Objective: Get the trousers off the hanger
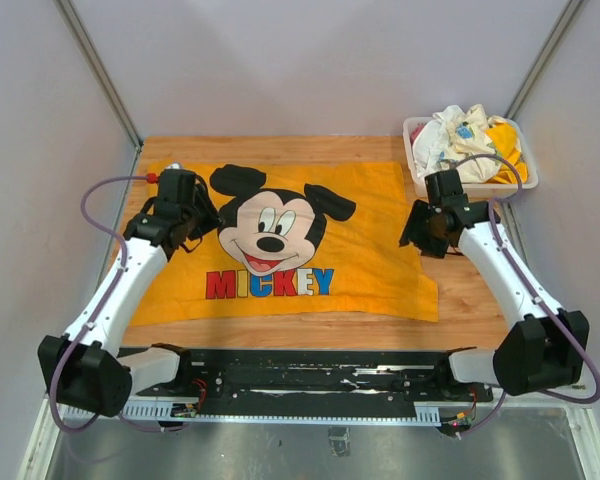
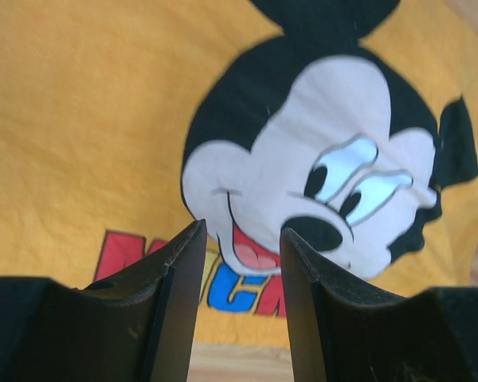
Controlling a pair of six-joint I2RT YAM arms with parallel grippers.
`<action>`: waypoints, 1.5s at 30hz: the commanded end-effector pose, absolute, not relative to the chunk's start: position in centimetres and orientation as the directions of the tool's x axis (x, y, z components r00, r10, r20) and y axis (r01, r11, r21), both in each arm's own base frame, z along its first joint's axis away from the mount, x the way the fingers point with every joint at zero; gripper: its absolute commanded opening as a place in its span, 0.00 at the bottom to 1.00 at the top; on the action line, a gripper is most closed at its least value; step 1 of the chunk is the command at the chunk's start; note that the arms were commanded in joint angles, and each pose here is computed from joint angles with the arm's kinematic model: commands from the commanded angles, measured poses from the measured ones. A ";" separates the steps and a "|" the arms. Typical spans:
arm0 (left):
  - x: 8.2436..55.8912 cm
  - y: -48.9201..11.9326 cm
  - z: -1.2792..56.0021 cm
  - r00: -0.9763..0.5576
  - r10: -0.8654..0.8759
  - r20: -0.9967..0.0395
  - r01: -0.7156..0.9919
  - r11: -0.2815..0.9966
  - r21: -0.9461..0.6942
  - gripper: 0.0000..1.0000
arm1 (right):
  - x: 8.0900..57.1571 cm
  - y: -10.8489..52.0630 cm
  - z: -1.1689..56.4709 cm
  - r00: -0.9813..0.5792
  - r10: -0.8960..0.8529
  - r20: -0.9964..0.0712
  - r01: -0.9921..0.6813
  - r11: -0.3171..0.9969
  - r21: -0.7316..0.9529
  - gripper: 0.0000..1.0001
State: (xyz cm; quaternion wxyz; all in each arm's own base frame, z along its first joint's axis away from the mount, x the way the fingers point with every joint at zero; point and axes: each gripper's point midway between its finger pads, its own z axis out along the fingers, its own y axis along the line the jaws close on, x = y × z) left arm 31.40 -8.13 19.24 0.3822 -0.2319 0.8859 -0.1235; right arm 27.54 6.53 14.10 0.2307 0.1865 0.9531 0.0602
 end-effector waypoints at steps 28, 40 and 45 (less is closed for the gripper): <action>42.8 -6.8 14.7 -0.615 -0.401 -0.679 -0.299 0.915 -0.270 0.47 | 41.7 32.5 13.9 -0.780 -0.268 -0.565 -0.460 0.858 0.228 0.61; 41.3 -5.3 15.7 -0.591 -0.494 -0.638 -0.330 0.870 -0.367 0.47 | 41.1 36.8 14.4 -0.638 -0.381 -0.669 -0.632 0.755 0.173 0.66; 40.8 -5.1 16.2 -0.586 -0.490 -0.646 -0.327 0.872 -0.365 0.47 | 42.4 36.5 12.8 -0.623 -0.410 -0.666 -0.620 0.778 0.101 0.66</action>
